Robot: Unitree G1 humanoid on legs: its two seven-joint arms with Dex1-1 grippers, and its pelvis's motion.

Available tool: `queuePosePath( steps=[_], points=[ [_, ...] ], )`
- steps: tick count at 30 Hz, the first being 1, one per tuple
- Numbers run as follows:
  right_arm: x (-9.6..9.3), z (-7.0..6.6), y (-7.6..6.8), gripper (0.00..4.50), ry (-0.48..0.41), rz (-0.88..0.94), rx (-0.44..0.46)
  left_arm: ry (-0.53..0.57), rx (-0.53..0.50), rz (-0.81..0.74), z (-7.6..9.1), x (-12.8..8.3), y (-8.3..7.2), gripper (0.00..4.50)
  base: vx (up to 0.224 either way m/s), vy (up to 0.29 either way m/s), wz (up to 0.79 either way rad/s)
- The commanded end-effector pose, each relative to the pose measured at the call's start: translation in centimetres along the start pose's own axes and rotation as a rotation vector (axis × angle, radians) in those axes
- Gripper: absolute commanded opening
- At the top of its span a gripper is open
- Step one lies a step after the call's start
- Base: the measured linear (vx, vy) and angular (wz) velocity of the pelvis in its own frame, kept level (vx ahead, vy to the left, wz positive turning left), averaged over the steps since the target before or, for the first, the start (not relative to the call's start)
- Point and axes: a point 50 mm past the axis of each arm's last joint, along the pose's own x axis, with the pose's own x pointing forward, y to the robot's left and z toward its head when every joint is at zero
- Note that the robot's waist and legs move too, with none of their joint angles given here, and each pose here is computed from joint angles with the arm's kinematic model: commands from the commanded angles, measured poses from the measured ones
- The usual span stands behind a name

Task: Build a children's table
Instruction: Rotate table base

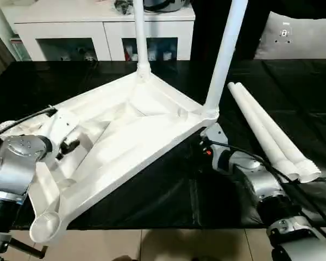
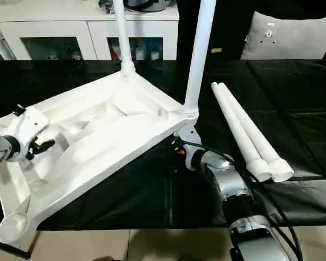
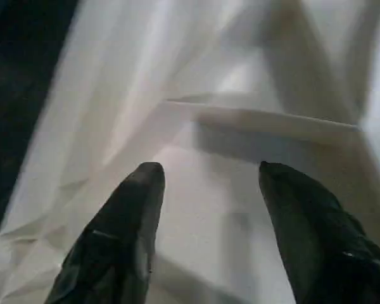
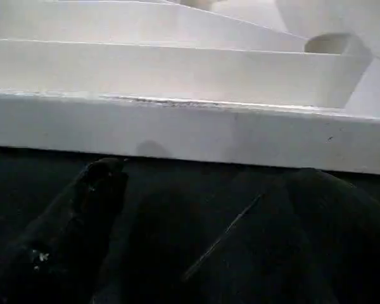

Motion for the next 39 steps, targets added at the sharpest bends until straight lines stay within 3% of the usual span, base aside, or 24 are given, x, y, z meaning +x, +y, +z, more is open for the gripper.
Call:
queuePosePath(
  steps=[1, 4, 10, 16, 20, 23, 26, 28, 31, 37, 39],
  points=[
    [0.8, 0.2, 0.1, 4.5, 0.031, -0.032, -0.007, 0.028, 0.025, -0.066, -0.4, 0.4, -1.0, 2.37, 0.0, 0.0, 0.0],
    [2.3, 0.3, 0.8, 4.5, 0.07, -0.081, 0.006, 0.034, 0.081, -0.224, -0.5, 0.5, -3.0, 2.03, 0.0, 0.0, 0.0],
    [3.8, 1.0, 1.7, 4.5, 0.086, -0.092, 0.002, -0.005, 0.136, -0.472, -0.2, -0.1, -5.7, 1.53, 0.0, 0.0, 0.0],
    [4.5, 2.0, 2.0, 4.5, 0.061, -0.083, -0.019, -0.151, 0.123, -0.682, 1.7, -0.4, -8.2, 1.1, 0.0, 0.0, 0.0],
    [4.5, 2.3, 1.6, 4.5, 0.057, -0.099, -0.025, -0.219, 0.119, -0.722, 3.2, -0.2, -9.1, 0.64, 0.0, 0.0, 0.0],
    [4.3, 2.3, 1.1, 4.5, 0.057, -0.118, -0.029, -0.256, 0.129, -0.716, 4.1, 0.5, -9.6, 0.45, 0.0, 0.0, 0.0],
    [3.4, 2.2, -0.2, 4.5, 0.062, -0.172, -0.056, -0.347, 0.086, -0.613, 6.5, 2.8, -10.0, 0.2, 0.0, 0.0, 0.0],
    [3.3, 2.2, -0.4, 4.5, 0.062, -0.182, -0.061, -0.355, 0.078, -0.597, 6.7, 3.0, -10.1, 0.05, 0.0, 0.0, 0.0],
    [2.1, 3.0, -2.3, 4.5, 0.041, -0.262, -0.097, -0.389, 0.033, -0.467, 8.3, 4.7, -10.2, 0.05, 0.0, 0.0, 0.0],
    [-0.1, 4.4, -5.0, 4.5, -0.023, -0.389, -0.095, -0.355, -0.001, -0.144, 8.8, 7.3, -8.8, 0.05, 0.0, 0.0, 0.0],
    [-0.3, 4.4, -5.2, 4.5, -0.026, -0.4, -0.094, -0.355, -0.014, -0.124, 8.9, 7.4, -8.7, 0.05, 0.0, 0.0, 0.0]
  ],
)
